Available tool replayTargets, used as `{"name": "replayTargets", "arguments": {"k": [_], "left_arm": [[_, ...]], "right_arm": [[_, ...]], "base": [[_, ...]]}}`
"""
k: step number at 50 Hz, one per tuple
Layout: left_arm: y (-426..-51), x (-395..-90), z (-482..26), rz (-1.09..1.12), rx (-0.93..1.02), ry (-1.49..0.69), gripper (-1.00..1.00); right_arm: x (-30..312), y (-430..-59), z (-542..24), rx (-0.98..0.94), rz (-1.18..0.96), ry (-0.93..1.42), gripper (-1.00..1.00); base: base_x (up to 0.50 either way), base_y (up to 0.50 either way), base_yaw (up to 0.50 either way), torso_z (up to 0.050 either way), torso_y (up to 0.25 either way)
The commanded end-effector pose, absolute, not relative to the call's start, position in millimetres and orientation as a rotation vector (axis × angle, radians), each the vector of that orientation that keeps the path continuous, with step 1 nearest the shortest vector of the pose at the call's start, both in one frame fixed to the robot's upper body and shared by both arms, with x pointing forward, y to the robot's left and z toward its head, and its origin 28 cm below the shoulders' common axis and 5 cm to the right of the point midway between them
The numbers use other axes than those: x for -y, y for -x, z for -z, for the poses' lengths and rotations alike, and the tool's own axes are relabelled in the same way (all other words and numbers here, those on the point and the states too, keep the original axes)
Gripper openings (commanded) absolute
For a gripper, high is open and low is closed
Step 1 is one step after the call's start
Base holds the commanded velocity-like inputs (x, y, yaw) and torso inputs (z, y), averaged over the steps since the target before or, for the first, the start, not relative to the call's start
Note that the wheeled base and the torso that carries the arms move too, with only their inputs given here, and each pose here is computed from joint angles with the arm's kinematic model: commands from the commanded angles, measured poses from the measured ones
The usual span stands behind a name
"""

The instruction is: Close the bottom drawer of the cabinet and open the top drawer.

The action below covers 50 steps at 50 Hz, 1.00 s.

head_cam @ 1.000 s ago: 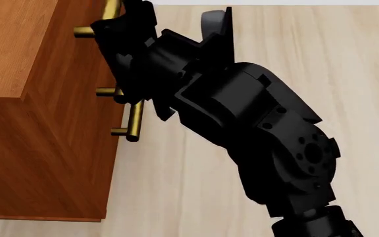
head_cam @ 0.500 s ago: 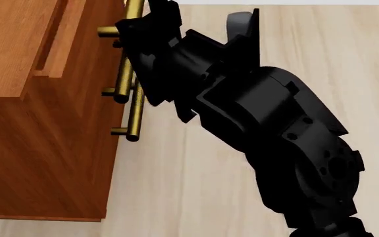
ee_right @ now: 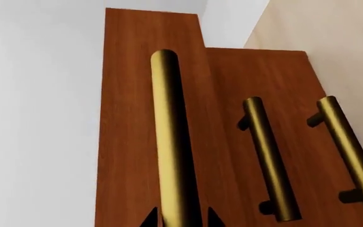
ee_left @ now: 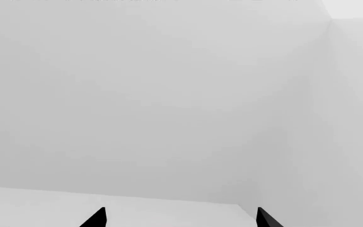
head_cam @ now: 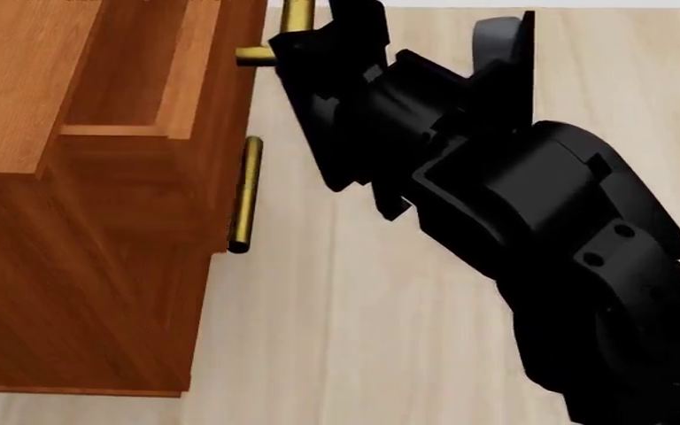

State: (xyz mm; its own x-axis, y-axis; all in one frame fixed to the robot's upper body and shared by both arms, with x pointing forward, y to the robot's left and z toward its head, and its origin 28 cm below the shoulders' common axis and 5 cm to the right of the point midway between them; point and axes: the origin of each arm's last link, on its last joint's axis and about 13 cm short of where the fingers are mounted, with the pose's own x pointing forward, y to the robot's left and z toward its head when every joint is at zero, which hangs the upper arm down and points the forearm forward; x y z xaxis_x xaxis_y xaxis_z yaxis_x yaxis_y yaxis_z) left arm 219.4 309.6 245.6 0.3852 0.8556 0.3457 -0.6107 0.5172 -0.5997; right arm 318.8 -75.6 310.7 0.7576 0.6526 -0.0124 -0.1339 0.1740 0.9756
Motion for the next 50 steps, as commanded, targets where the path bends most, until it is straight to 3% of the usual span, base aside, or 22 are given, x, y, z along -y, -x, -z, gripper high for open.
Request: {"name": "replayTargets", "arguments": {"k": [1, 35, 36, 50], "left_arm": [[-219, -310, -246, -0.97, 0.686, 0.406, 1.0], [-220, -309, -246, -0.973, 0.685, 0.4, 1.0], [-220, -309, -246, -0.973, 0.685, 0.401, 1.0], [-220, -310, -245, -0.978, 0.679, 0.401, 1.0]], "right_arm": [[93, -312, -333, -0.333, -0.657, -1.307, -1.0], [104, -308, -334, -0.287, -0.626, -1.3, -1.0], [104, -308, -334, -0.286, -0.644, -1.298, 1.0], [106, -309, -332, -0.291, -0.573, -1.305, 1.0]], "base": [[0.0, 0.0, 0.0, 0.0, 0.0], [0.0, 0.0, 0.0, 0.002, 0.005], [0.01, 0.0, 0.0, 0.01, 0.01], [0.0, 0.0, 0.0, 0.0, 0.001]]}}
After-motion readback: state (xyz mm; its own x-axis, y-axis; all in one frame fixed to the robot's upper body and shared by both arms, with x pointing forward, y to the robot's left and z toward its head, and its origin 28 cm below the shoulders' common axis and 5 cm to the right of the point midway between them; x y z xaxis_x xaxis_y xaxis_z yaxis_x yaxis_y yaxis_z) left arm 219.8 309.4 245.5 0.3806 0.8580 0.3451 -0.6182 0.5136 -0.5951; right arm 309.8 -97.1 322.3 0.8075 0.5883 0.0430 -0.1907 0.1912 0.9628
